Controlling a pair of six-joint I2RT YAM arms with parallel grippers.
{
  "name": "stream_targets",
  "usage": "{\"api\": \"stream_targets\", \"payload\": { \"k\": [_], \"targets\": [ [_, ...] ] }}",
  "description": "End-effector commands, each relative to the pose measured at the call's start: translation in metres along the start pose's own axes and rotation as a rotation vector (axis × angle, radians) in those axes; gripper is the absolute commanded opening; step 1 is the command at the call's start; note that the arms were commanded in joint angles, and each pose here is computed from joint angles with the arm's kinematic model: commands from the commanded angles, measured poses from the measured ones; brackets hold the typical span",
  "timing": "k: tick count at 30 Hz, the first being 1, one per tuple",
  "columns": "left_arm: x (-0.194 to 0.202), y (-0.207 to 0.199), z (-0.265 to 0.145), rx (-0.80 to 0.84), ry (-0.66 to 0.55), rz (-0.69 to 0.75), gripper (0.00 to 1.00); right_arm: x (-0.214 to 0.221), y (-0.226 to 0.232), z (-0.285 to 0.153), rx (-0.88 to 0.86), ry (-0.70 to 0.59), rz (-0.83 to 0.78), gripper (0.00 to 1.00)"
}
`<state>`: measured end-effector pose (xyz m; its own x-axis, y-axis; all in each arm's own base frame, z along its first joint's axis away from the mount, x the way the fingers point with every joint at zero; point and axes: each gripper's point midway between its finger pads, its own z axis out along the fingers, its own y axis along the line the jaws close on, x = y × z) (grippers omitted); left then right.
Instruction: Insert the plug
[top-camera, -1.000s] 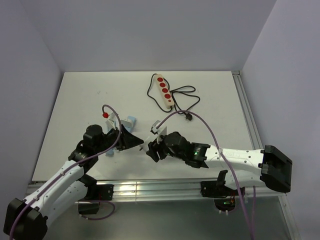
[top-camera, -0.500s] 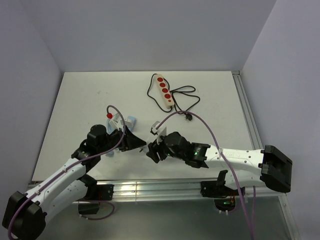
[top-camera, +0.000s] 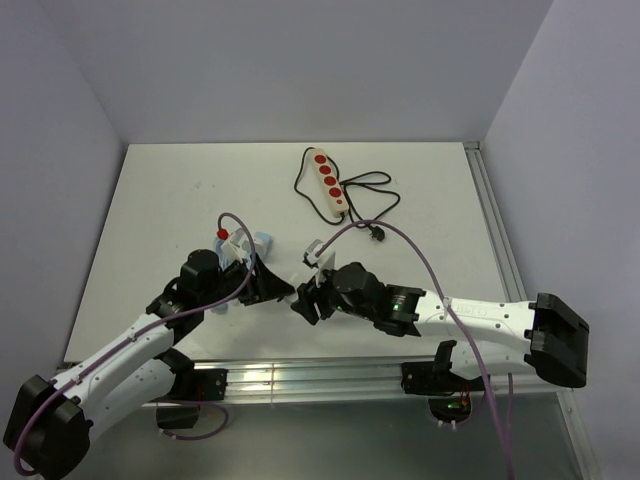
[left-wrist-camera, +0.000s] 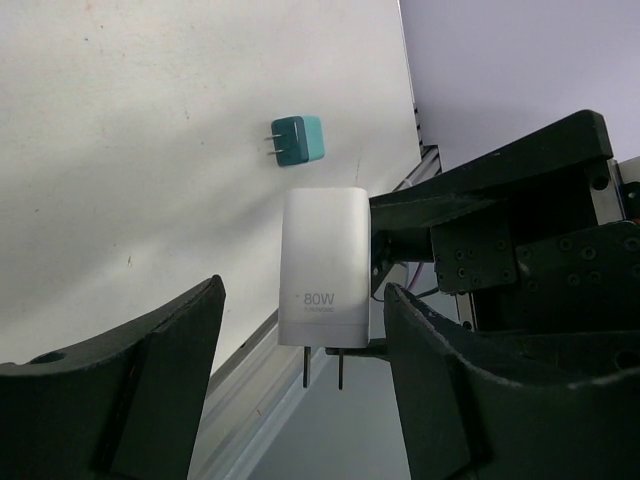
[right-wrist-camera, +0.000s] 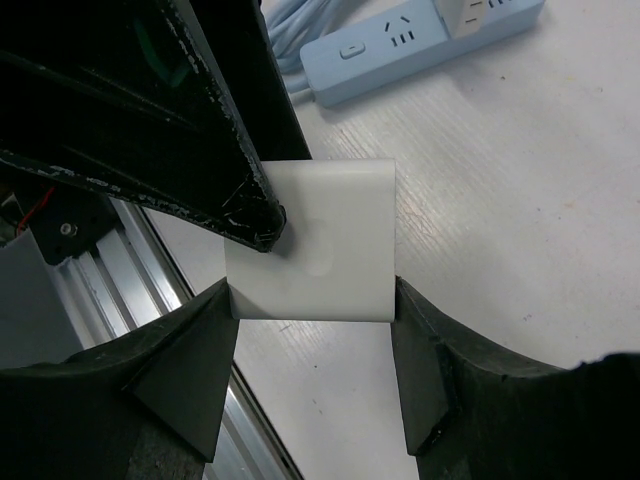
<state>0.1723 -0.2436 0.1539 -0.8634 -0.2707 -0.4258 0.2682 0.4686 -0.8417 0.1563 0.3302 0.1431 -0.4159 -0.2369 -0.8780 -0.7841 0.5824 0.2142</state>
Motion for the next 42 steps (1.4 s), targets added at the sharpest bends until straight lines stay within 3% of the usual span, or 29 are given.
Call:
{"api": "stream_targets", "payload": {
  "k": [1,10,12,14,16,17,24,29,30,34,38,42],
  "targets": [
    [-0.013,-0.024,-0.001,0.068,-0.030,0.040,0.70,-0.049,0.015,-0.010,-0.037,-0.149,0.021,0.00],
    [-0.004,-0.035,0.001,0.158,0.018,0.022,0.63,-0.056,0.014,-0.014,-0.035,-0.188,0.029,0.00],
    [-0.001,-0.037,0.000,0.178,0.033,0.011,0.56,-0.058,0.014,-0.012,-0.031,-0.186,0.029,0.00],
    [0.001,-0.043,-0.001,0.208,0.047,0.009,0.27,-0.057,0.013,-0.010,-0.021,-0.172,0.034,0.06],
    [0.001,-0.043,-0.001,0.208,0.050,0.020,0.00,-0.053,0.012,-0.008,-0.011,-0.146,0.041,0.29],
    [0.000,-0.039,0.000,0.184,0.048,0.018,0.00,-0.055,0.013,-0.008,-0.006,-0.143,0.055,0.46],
    [-0.014,-0.028,-0.005,0.086,-0.041,0.109,0.00,-0.044,0.005,-0.032,0.025,-0.103,0.165,0.74],
    [-0.033,-0.028,-0.013,0.037,-0.141,0.195,0.00,-0.068,-0.014,-0.053,0.096,-0.108,0.400,0.81],
    [-0.040,-0.027,-0.014,0.015,-0.177,0.207,0.00,-0.061,-0.017,-0.056,0.111,-0.061,0.450,0.80],
    [-0.066,-0.027,-0.023,-0.047,-0.309,0.323,0.00,-0.088,-0.030,-0.057,0.097,-0.042,0.760,0.80],
    [-0.094,-0.032,-0.035,-0.148,-0.455,0.417,0.00,-0.122,-0.028,-0.057,0.096,-0.078,0.848,0.81],
    [-0.112,-0.042,-0.038,-0.272,-0.462,0.515,0.00,-0.140,-0.035,-0.056,0.191,-0.029,0.870,0.81]
  ]
}}
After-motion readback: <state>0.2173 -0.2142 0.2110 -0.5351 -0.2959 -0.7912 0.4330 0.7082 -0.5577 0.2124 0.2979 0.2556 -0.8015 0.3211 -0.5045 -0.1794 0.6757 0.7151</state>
